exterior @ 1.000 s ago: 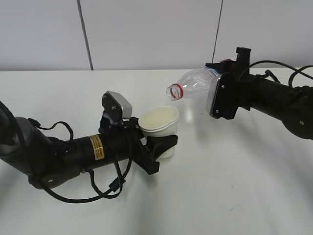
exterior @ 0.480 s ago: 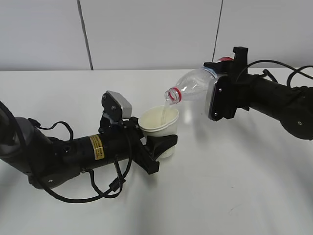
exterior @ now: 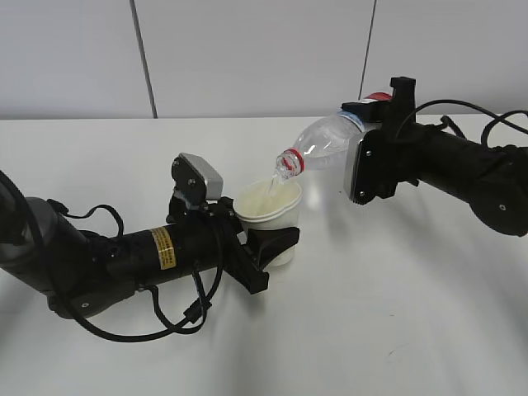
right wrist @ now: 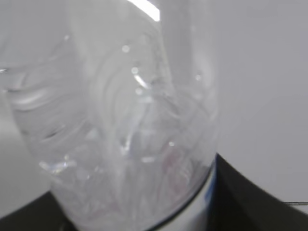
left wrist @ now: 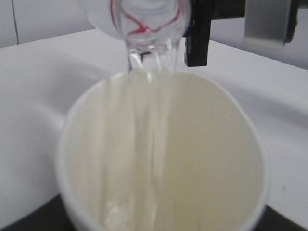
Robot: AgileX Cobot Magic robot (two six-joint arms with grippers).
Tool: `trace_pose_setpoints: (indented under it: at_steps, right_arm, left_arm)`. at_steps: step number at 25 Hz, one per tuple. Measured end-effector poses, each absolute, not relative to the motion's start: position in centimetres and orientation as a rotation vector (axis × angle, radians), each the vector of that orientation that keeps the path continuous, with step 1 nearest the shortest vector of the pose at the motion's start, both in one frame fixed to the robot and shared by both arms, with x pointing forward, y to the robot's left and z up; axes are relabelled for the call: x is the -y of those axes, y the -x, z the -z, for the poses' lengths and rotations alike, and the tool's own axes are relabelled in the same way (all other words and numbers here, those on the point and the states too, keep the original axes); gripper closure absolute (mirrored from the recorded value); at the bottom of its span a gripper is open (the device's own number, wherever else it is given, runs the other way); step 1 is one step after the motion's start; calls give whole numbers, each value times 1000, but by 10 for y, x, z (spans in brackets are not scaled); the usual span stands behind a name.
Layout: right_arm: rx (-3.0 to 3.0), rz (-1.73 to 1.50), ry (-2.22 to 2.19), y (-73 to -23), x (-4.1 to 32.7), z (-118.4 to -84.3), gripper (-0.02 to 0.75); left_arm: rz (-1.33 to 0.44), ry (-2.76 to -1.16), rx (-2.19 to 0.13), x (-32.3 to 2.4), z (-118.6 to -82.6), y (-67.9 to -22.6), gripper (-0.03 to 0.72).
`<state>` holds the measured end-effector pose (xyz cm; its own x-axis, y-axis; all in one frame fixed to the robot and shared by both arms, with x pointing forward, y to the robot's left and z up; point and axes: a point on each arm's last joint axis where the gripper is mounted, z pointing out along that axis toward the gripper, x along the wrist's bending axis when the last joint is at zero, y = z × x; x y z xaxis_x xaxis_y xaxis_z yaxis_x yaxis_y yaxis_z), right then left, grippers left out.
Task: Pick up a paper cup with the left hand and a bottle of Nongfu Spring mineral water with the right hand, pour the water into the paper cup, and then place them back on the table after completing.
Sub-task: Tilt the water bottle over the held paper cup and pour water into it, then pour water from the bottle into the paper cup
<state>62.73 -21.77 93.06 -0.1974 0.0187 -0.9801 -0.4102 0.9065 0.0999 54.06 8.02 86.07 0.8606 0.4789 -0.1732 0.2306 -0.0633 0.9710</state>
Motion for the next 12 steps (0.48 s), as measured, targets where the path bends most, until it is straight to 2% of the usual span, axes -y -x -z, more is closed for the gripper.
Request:
trace_pose_setpoints:
  at_steps: [12]
  right_arm:
    - [-1728,-391,308,-627,218,-931,356]
  left_arm:
    - [-222,-1655,-563,-80,-860,-541,311]
